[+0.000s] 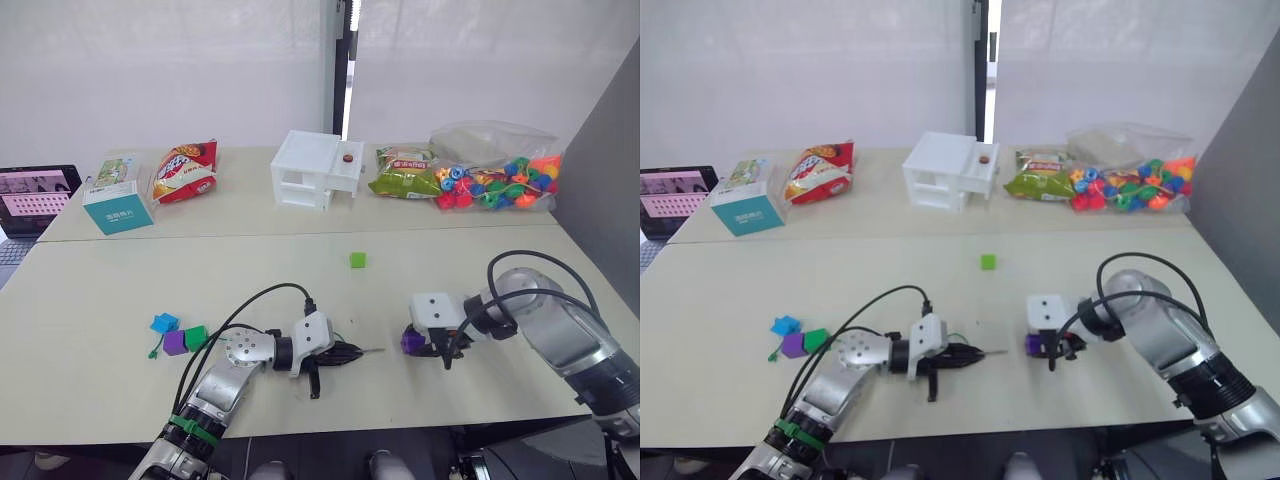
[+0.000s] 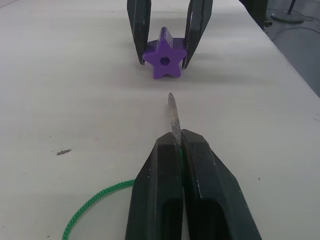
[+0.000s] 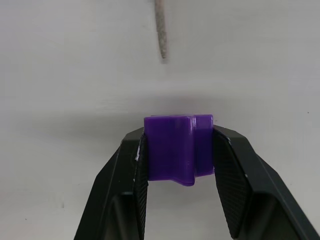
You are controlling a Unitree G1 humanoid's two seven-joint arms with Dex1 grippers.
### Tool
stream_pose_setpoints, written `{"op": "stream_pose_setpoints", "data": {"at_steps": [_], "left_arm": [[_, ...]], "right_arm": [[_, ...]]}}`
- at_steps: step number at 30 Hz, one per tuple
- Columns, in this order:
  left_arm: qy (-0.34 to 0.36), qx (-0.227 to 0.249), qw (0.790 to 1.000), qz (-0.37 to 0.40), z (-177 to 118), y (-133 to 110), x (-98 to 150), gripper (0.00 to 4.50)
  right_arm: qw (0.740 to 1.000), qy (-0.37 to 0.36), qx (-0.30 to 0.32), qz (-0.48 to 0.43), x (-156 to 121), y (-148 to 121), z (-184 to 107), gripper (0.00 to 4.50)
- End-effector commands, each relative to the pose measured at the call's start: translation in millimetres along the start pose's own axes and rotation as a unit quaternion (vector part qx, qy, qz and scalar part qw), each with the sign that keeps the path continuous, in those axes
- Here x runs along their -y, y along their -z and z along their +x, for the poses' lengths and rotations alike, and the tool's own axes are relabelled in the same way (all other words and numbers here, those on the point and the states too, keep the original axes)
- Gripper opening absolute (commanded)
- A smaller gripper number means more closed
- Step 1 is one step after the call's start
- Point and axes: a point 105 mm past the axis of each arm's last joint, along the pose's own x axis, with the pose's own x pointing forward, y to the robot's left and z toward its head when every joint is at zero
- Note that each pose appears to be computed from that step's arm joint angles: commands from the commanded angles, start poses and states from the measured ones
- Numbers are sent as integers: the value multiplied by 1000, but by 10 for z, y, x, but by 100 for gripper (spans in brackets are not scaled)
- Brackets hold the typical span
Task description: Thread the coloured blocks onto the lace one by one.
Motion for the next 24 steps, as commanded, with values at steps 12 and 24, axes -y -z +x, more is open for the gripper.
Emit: {"op": "stream_pose_setpoints", "data": {"at_steps": [12,24], "left_arm": [[5,26,1000,2,124,-140,-52,0],[23,29,999,2,207,-169,-24,0]], "right_arm": [[1000,4,4,19,-105,-68,44,134],[1000,4,7,14,-129,-96,55,134]]}}
